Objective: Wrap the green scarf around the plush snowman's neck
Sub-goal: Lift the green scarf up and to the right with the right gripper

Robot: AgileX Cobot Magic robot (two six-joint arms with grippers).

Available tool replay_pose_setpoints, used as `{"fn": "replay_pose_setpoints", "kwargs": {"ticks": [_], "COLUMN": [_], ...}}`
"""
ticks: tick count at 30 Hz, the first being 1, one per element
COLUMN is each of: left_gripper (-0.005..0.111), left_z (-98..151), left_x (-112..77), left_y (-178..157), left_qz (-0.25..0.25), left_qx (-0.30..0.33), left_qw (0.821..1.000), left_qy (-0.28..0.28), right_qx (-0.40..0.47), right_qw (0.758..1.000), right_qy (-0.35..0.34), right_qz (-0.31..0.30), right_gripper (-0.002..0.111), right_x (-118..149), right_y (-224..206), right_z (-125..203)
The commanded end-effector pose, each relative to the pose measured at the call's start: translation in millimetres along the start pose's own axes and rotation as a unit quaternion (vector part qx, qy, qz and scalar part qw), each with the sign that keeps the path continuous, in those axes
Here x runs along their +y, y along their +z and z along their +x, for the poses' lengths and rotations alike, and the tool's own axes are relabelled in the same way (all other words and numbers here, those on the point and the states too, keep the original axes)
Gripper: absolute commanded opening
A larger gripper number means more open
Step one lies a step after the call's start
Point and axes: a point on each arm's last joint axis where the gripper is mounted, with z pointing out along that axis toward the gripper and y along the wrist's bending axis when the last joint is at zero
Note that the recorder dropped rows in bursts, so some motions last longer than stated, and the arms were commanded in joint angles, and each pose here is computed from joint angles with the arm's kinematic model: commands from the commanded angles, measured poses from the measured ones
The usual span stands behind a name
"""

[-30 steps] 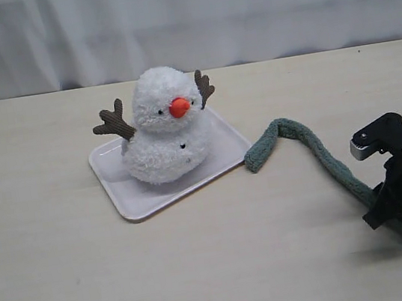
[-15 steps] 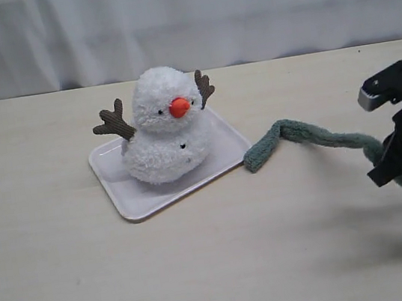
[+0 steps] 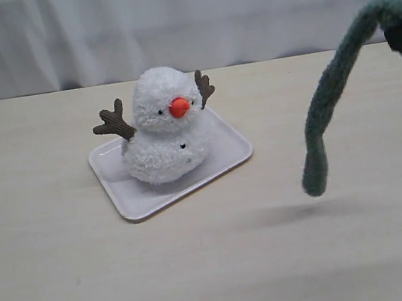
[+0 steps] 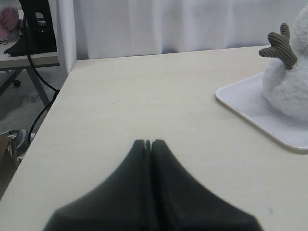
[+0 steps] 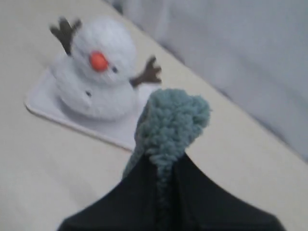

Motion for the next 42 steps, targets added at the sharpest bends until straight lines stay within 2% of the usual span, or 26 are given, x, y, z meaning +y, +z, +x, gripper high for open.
{"fn": "replay_pose_setpoints", "kwargs": {"ticks": [1,4,11,27,29,34,37,42], "left_gripper": [0.0,0.0,0.0,0.0,0.0,0.0,0.0,0.0], "left_z": [0.0,0.0,0.0,0.0,0.0,0.0,0.0,0.0], "left_x": [0.1,0.1,0.1,0.1,0.1,0.1,0.1,0.1], "left_y": [0.1,0.1,0.1,0.1,0.1,0.1,0.1,0.1], "left_qz": [-0.001,-0.001,-0.001,-0.001,-0.001,-0.001,-0.001,-0.001], "left_qx": [-0.005,-0.005,-0.005,-0.005,-0.005,-0.005,-0.005,-0.005], "left_qw": [1.0,1.0,1.0,1.0,1.0,1.0,1.0,1.0], "left_qy": [-0.002,-0.002,-0.002,-0.002,-0.002,-0.002,-0.002,-0.002], "right_qx": [-0.143,-0.207,-0.286,-0.299,-0.3,-0.276,-0.247,-0.189], "right_qw": [0.988,0.975,0.948,0.943,0.945,0.96,0.968,0.972], "right_qy": [-0.051,-0.054,-0.038,-0.056,-0.058,0.005,0.033,0.036], "right_qz": [-0.037,-0.059,-0.131,-0.136,-0.119,-0.048,0.016,0.136], "right_gripper": [0.004,0.004,0.004,0.004,0.004,0.004,0.004,0.004], "right_x": [24.7,35.2,48.5,50.3,45.8,11.7,-11.7,-42.7], "right_y": [-44.2,-65.2,-85.2,-86.8,-83.7,-52.9,-32.8,-15.1], "right_z": [-39.3,-57.8,-78.0,-79.5,-80.0,-78.5,-72.6,-59.8]}}
